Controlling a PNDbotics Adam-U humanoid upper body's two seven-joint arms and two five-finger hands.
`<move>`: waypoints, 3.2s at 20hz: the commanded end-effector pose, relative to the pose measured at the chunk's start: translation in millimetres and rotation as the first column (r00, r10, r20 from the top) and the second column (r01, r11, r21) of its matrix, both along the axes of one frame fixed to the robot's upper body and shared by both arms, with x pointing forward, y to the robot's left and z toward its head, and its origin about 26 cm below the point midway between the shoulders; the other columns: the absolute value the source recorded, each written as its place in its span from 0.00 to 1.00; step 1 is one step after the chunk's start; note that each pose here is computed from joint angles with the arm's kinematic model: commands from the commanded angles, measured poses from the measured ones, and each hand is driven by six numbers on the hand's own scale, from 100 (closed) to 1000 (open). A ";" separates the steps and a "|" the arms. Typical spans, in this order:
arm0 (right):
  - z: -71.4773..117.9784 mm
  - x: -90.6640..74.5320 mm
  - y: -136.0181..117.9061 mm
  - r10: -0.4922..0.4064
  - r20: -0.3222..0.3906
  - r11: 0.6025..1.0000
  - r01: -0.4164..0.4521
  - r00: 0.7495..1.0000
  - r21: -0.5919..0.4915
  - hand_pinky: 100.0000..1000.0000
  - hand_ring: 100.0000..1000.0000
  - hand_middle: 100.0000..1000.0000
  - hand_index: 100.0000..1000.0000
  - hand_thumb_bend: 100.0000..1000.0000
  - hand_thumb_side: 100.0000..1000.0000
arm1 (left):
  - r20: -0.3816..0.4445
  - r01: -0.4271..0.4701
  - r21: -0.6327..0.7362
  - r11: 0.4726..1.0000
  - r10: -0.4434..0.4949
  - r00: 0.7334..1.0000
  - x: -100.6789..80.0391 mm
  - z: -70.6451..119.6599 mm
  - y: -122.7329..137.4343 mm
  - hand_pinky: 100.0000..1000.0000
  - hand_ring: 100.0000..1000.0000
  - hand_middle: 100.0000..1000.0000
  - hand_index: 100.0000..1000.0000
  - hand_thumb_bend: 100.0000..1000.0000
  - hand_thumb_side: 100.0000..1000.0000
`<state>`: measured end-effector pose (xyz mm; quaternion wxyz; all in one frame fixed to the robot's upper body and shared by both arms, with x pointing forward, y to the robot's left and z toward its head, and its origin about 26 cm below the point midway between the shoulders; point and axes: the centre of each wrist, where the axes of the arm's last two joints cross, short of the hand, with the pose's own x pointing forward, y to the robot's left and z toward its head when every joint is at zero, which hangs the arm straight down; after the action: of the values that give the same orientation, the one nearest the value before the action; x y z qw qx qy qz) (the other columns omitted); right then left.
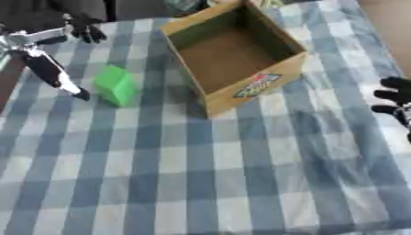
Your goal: Pick up objects on the table and place them in the box.
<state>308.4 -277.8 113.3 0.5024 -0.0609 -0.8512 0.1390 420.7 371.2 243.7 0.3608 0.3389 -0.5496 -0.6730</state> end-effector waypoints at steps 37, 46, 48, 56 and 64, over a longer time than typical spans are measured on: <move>1.9 0.3 1.0 0.012 0.007 1.000 -0.012 1.000 0.000 0.69 0.79 0.79 0.83 0.00 0.69 | 0.188 0.005 0.251 0.968 -0.054 0.981 35.0 -33.7 -33.5 0.68 0.58 0.47 0.66 0.70 0.07; 1.7 0.5 0.2 0.011 0.005 1.000 -0.011 1.000 -0.003 0.69 0.79 0.79 0.83 0.00 0.69 | 0.192 -0.013 0.254 0.967 -0.037 0.981 30.4 -19.1 -26.6 0.65 0.48 0.30 0.49 0.62 0.07; 1.5 0.4 -0.2 0.010 0.004 1.000 -0.010 1.000 -0.005 0.69 0.79 0.79 0.83 0.00 0.69 | 0.179 -0.013 0.272 0.962 -0.037 0.983 28.2 -10.9 -24.0 0.65 0.47 0.29 0.48 0.62 0.07; 0.4 0.1 -2.2 0.006 -0.001 1.000 -0.006 1.000 -0.013 0.69 0.79 0.79 0.83 0.00 0.69 | 0.173 0.004 0.274 0.962 -0.053 0.983 15.0 35.2 -22.5 0.65 0.47 0.29 0.48 0.61 0.07; -0.5 -0.3 -2.7 0.007 -0.005 1.000 -0.007 1.000 -0.017 0.69 0.79 0.79 0.83 0.00 0.69 | 0.190 0.034 0.193 0.981 -0.071 0.979 5.7 65.1 -33.4 0.66 0.47 0.29 0.48 0.55 0.04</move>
<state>307.9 -277.8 107.1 0.5117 -0.0580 -0.8461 0.1376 433.0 330.3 284.8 0.2610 0.4024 -0.5219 -0.7054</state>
